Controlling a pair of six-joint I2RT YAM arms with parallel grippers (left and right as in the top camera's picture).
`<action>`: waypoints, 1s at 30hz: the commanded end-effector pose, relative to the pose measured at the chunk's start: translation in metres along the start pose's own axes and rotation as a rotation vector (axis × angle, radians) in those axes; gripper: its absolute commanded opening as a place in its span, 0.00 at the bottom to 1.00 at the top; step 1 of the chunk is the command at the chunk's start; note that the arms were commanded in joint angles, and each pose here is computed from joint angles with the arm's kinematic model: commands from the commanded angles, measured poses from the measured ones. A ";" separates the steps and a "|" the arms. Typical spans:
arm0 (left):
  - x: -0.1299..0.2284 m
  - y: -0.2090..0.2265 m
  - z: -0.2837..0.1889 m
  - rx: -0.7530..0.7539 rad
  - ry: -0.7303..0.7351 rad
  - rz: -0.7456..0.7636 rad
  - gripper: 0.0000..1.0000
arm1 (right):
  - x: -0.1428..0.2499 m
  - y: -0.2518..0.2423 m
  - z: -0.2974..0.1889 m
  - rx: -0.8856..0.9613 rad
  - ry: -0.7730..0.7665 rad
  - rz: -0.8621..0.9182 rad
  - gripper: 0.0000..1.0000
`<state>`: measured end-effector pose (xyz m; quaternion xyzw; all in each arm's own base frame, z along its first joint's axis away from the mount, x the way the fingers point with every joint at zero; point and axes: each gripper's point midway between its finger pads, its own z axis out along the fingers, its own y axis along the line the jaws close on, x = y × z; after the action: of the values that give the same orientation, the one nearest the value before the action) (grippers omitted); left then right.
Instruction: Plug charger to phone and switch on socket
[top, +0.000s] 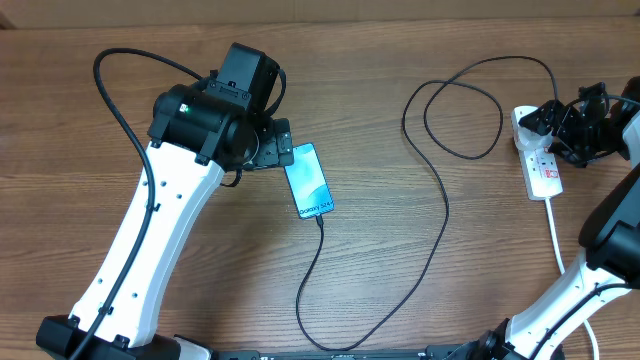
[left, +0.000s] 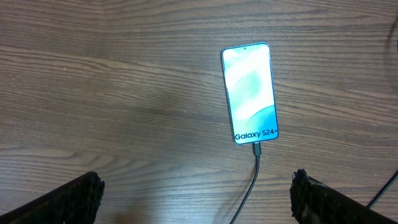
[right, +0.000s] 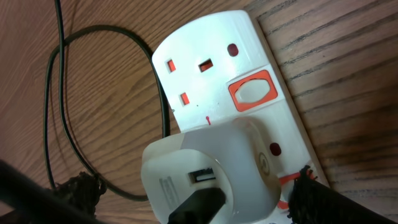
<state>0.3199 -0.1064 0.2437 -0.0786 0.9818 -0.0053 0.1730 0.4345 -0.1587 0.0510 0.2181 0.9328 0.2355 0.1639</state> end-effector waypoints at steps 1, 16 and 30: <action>-0.003 0.001 -0.002 -0.009 -0.016 0.002 1.00 | 0.006 0.000 0.007 -0.008 0.015 0.011 1.00; -0.003 0.001 -0.002 -0.009 -0.016 0.002 1.00 | 0.016 0.023 0.020 -0.022 0.060 -0.011 1.00; -0.003 0.001 -0.002 -0.009 -0.016 0.002 1.00 | 0.027 0.032 0.024 -0.024 0.104 -0.007 1.00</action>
<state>0.3199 -0.1064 0.2437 -0.0786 0.9818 -0.0053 0.1730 0.4388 -0.1454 0.0481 0.2009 0.9424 0.2168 0.1568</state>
